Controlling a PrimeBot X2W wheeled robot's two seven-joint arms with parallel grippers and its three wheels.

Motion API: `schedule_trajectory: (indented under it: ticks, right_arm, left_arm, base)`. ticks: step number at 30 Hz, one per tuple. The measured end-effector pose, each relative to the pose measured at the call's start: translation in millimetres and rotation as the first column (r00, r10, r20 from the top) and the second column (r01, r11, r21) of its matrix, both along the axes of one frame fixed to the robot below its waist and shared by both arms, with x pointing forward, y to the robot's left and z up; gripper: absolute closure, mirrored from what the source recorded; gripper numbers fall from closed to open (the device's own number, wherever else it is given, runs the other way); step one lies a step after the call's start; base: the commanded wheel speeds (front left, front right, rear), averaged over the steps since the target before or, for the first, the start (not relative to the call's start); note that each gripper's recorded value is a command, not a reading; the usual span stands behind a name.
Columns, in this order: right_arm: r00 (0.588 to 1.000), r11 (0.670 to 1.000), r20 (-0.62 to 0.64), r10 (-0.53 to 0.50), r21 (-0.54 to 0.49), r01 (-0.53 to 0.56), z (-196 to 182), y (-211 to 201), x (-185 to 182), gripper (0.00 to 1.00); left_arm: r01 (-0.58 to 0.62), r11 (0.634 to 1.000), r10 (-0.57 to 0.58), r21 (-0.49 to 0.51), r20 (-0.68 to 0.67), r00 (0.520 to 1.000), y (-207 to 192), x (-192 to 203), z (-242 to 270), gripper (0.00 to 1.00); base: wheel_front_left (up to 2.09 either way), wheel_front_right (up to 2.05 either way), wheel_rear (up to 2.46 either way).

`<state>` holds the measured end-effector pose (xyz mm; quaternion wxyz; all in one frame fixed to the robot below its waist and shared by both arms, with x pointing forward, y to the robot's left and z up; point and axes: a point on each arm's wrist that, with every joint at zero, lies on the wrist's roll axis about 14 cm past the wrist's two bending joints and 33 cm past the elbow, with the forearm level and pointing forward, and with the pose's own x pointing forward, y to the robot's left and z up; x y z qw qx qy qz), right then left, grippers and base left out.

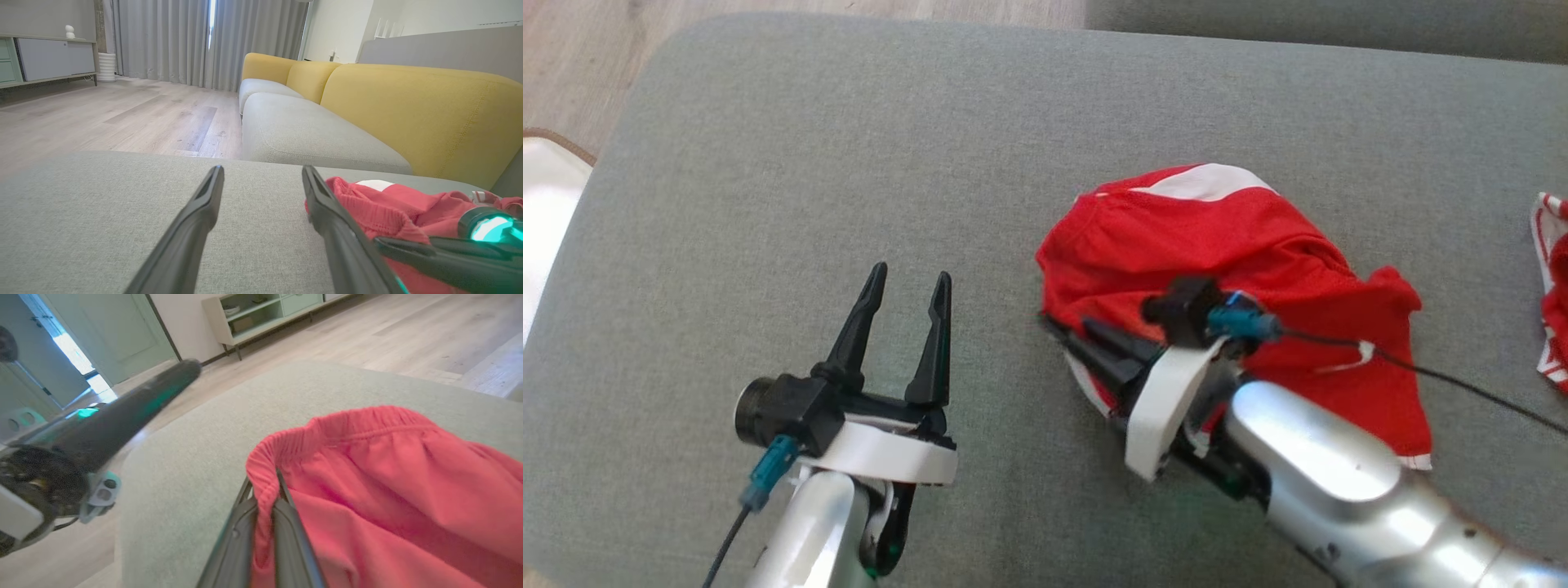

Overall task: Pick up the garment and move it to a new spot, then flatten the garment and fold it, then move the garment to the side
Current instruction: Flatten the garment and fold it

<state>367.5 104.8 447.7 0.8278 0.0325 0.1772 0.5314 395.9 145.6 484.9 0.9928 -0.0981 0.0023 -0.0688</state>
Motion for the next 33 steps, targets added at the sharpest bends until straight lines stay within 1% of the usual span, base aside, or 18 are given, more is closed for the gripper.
schedule_trajectory:
  ticks: [2, 8, 9, 10, 11, 13, 17, 21, 26, 28, 30, 33]
  right_arm:
    - [1.000, 0.999, -0.014, -0.021, -0.028, 0.021, -6.8, -6.1, 8.9, 1.00]
    - [0.998, 0.987, 0.000, -0.065, -0.144, 0.065, -29.4, -24.1, 38.4, 1.00]
    - [0.997, 0.984, 0.000, -0.074, -0.160, 0.073, -33.4, -27.1, 42.4, 0.62]
    - [0.997, 0.981, -0.003, -0.083, -0.177, 0.081, -37.8, -29.9, 46.0, 0.00]
    - [0.997, 0.981, -0.003, -0.083, -0.177, 0.081, -37.8, -29.9, 46.0, 0.00]
    - [0.996, 0.971, -0.016, -0.091, -0.224, 0.085, -52.8, -35.8, 47.9, 0.00]
    - [0.996, 0.968, -0.014, -0.093, -0.237, 0.087, -59.0, -37.6, 47.7, 0.00]
    - [0.992, 0.975, 0.010, -0.125, -0.186, 0.125, -49.8, -39.2, 53.7, 0.00]
    - [0.981, 0.978, 0.043, -0.190, -0.083, 0.193, -25.8, -49.2, 62.8, 0.00]
    - [0.969, 0.970, 0.049, -0.240, -0.037, 0.242, -15.0, -61.4, 69.7, 0.00]
    - [0.955, 0.957, 0.068, -0.289, -0.015, 0.290, -8.7, -80.3, 75.7, 0.00]
    - [0.911, 0.914, 0.075, -0.405, 0.023, 0.404, -1.6, -119.5, 86.2, 0.00]
  left_arm:
    - [-0.003, 1.000, 0.003, 0.001, -0.004, 1.000, 1.0, -0.2, -1.2, 0.00]
    - [-0.001, 1.000, 0.001, 0.002, -0.020, 1.000, 0.5, -0.8, -6.8, 0.00]
    - [0.000, 1.000, 0.000, -0.001, -0.024, 1.000, -0.1, -0.8, -7.9, 0.00]
    - [0.000, 1.000, 0.000, -0.005, -0.028, 1.000, -0.3, -0.6, -9.0, 0.00]
    - [0.000, 1.000, 0.000, -0.005, -0.028, 1.000, -0.3, -0.6, -9.0, 0.00]
    - [0.000, 1.000, -0.001, -0.003, -0.029, 1.000, -0.3, 2.1, -9.5, 0.00]
    - [0.004, 1.000, -0.004, -0.002, -0.026, 1.000, -1.5, 5.0, -8.9, 0.00]
    - [0.016, 1.000, -0.016, -0.004, -0.032, 0.999, -6.2, 6.7, -11.1, 0.00]
    - [0.036, 0.999, -0.036, -0.009, -0.019, 0.999, -13.2, 11.0, -7.4, 0.00]
    - [0.041, 0.999, -0.041, -0.006, -0.010, 0.999, -15.0, 13.7, -5.3, 0.00]
    - [0.053, 0.999, -0.053, -0.006, -0.003, 0.999, -19.1, 15.9, -3.3, 0.00]
    - [0.069, 0.998, -0.069, -0.007, 0.008, 0.998, -23.9, 18.3, -0.1, 0.00]
  base:
    - [0.00, 0.00, 0.00]
    - [0.00, 0.00, 0.00]
    - [0.00, 0.00, 0.00]
    - [0.00, 0.00, 0.00]
    - [0.00, 0.00, 0.00]
    - [0.00, 0.00, 0.00]
    - [0.00, 0.00, 0.00]
    - [0.00, 0.00, 0.00]
    - [0.00, 0.00, 0.00]
    - [0.00, 0.00, 0.00]
    - [0.00, 0.00, 0.00]
    - [0.00, 0.00, 0.00]
